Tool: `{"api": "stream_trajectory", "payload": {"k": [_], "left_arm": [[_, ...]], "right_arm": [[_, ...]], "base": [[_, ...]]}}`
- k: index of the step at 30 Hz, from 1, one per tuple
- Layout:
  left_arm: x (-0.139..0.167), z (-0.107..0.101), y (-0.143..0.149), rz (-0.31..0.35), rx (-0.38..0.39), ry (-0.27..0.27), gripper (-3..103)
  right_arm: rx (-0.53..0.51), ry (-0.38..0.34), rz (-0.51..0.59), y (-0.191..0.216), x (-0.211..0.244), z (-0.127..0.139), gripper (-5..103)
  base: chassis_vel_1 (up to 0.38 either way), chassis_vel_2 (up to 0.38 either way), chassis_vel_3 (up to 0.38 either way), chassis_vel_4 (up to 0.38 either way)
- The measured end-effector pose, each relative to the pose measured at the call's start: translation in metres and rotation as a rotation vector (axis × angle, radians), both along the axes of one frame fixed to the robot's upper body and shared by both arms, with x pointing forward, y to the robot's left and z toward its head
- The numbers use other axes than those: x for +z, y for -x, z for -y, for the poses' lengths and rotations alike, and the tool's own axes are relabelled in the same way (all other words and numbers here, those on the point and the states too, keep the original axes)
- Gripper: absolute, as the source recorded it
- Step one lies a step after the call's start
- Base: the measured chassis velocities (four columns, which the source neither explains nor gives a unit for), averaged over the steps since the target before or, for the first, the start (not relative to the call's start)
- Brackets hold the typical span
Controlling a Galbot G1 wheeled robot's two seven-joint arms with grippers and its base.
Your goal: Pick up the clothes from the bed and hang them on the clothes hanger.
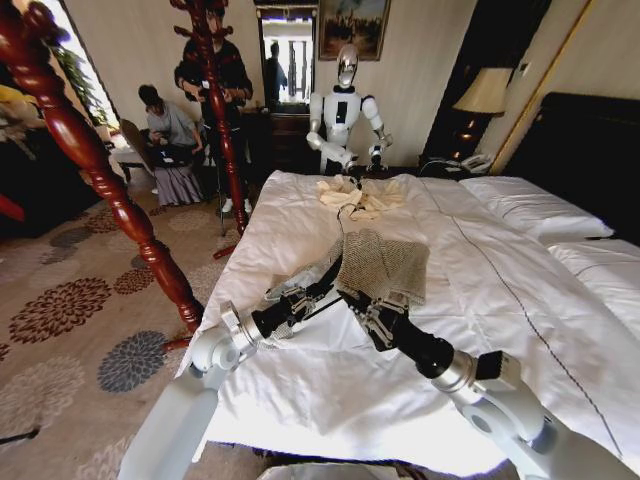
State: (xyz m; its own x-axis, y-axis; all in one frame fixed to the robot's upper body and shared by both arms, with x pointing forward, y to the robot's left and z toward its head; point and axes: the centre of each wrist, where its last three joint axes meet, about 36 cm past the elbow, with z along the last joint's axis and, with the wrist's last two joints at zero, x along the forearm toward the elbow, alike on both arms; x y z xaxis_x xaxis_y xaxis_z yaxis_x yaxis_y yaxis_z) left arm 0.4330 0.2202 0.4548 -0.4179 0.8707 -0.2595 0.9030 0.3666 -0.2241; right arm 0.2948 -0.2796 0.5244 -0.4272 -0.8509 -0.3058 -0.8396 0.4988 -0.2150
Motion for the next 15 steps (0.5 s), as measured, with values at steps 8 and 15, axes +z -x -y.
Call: {"api": "stream_trajectory", "payload": {"k": [8,15], "left_arm": [[-0.008,-0.014,-0.021,0.049,-0.043,0.005,18],[-0.003,-0.041,-0.037,0.114,-0.056,-0.013,18]], "right_arm": [[0.063,0.064,0.016,0.003,-0.009,0.007,47],[-0.316,0.089,0.033,-0.004,0.002,0.013,70]], "base": [[0.000,0.000,0.000,0.000],[0.000,0.000,0.000,0.000]]}}
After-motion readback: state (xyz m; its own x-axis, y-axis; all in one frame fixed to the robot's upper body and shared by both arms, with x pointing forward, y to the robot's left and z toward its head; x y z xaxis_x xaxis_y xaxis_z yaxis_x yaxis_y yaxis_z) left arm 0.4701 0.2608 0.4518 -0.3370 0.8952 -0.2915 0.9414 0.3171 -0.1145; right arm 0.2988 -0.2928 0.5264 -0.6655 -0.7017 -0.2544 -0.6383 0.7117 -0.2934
